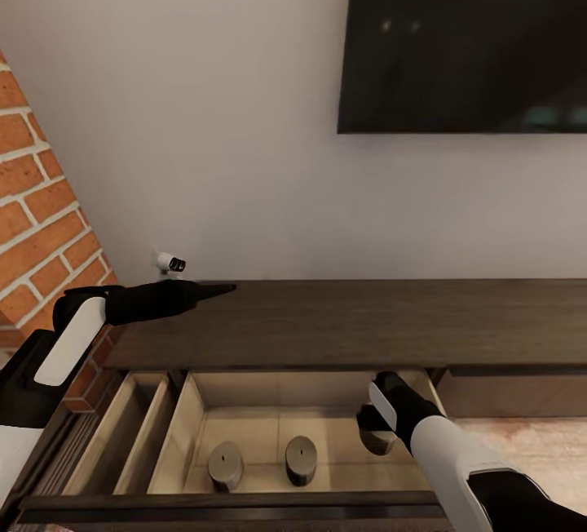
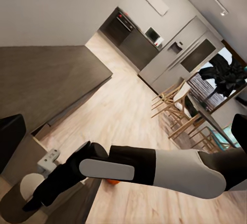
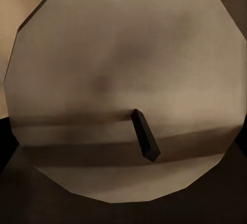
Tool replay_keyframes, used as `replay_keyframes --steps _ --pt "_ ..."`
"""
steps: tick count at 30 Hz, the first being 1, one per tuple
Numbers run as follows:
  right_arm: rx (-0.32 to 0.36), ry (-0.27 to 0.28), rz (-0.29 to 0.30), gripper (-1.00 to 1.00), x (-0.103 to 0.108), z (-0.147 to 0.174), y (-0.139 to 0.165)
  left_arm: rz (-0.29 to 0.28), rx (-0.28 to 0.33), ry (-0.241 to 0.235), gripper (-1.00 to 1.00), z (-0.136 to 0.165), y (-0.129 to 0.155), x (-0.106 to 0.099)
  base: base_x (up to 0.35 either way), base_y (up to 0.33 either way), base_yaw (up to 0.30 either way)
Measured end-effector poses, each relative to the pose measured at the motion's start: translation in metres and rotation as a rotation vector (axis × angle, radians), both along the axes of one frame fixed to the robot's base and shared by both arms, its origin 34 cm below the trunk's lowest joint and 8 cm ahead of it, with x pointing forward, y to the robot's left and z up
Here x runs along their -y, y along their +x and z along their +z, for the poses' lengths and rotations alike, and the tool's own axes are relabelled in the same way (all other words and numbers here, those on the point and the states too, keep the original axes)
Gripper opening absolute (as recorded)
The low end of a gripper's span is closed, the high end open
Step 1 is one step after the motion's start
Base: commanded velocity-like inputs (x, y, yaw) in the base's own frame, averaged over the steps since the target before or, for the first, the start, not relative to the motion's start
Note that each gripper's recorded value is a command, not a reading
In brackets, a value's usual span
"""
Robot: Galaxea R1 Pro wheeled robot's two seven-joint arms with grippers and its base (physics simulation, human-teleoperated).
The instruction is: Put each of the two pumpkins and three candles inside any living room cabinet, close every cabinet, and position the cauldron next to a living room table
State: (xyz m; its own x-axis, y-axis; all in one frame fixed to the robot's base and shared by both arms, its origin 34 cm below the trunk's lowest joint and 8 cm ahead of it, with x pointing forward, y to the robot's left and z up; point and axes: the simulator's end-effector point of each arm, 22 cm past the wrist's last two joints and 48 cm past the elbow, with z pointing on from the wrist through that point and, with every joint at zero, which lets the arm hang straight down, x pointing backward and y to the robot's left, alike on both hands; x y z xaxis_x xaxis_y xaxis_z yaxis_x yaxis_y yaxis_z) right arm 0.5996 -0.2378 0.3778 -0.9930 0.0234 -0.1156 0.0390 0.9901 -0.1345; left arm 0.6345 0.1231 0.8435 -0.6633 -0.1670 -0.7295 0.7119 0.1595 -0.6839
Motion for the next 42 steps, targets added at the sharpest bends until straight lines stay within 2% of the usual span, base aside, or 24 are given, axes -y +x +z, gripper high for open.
replay_keyframes --steps 27,36,42 --pt "-0.059 0.008 -0.015 -1.00 0.003 -0.023 -0.015 -0.004 -0.044 -0.008 1.00 -0.022 0.009 0.003 0.000 0.000 0.000" --pt "-0.072 0.007 -0.017 -1.00 0.004 -0.049 -0.023 -0.004 -0.059 -0.009 1.00 -0.049 0.007 0.003 0.000 0.000 0.000" --pt "-0.083 0.005 -0.014 -1.00 0.004 -0.055 -0.026 -0.004 -0.068 -0.009 1.00 -0.057 0.009 0.003 0.000 0.000 0.000"
